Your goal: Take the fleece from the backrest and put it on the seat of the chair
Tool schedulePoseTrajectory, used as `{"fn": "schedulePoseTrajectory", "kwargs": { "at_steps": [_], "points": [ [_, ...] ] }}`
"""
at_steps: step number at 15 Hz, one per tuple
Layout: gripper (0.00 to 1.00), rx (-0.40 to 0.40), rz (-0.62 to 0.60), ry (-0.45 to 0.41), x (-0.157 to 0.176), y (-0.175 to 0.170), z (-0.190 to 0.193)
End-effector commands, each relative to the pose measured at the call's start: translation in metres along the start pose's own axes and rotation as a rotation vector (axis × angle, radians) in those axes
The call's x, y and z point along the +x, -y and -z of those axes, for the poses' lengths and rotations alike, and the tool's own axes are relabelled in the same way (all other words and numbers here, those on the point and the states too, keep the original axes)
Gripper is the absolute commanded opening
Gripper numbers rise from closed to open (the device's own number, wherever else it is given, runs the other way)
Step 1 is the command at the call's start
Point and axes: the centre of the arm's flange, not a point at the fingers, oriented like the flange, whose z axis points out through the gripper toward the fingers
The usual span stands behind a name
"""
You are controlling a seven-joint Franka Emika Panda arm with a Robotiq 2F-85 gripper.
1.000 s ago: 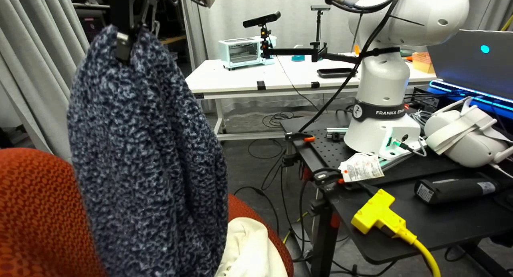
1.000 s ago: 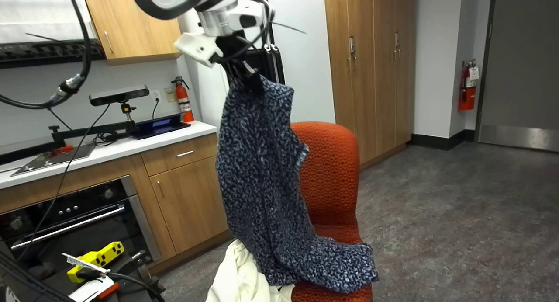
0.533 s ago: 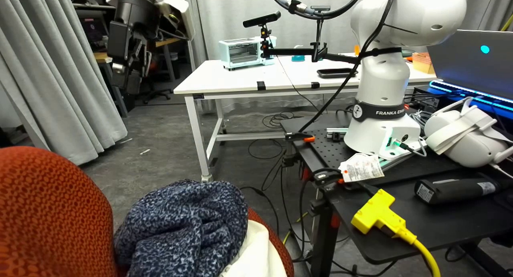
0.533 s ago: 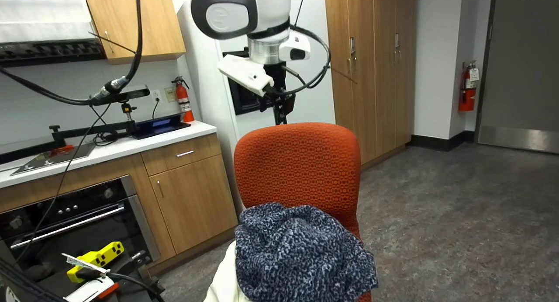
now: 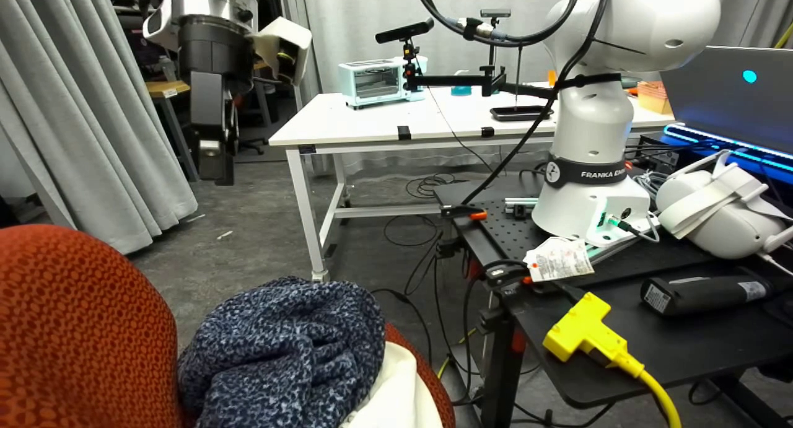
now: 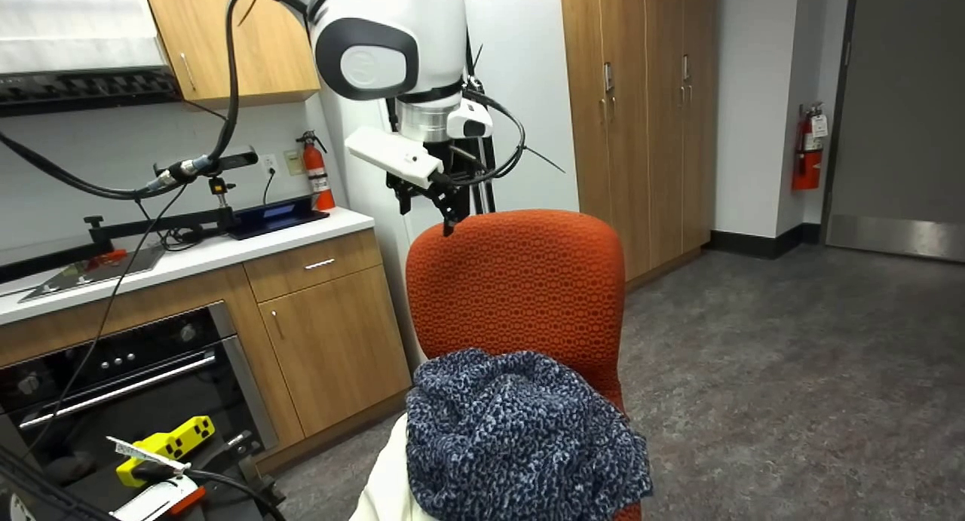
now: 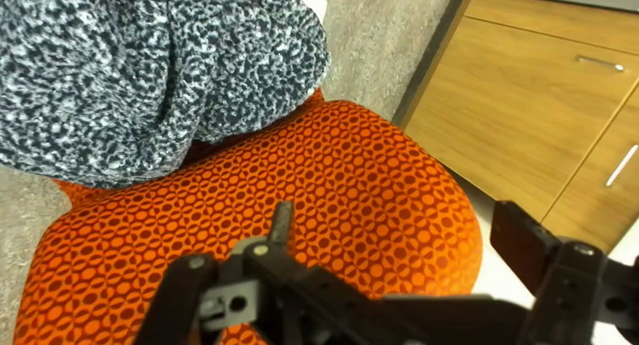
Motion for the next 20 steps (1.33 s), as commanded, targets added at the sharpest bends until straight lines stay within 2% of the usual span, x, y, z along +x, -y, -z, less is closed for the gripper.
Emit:
{"fn": "schedulePoseTrajectory", "kwargs": {
  "at_steps": [1, 5, 9, 10, 13, 20],
  "points": [
    [1.0, -0.114, 0.069, -0.013, -0.029, 0.02, 0.0],
    [1.0, -0.231, 0.146, -0.077, -0.052, 0.036, -0.009],
    [1.0, -0.293, 0.191, -0.138, -0.071, 0.06, -0.018],
    [1.0, -0.249, 0.178, -0.108, -0.051, 0.042, -0.02],
    [1.0, -0.266, 0.192, -0.122, -0.062, 0.053, -0.024],
    [1.0, -0.267, 0.192, -0.124, -0.063, 0.053, -0.022]
  ]
}}
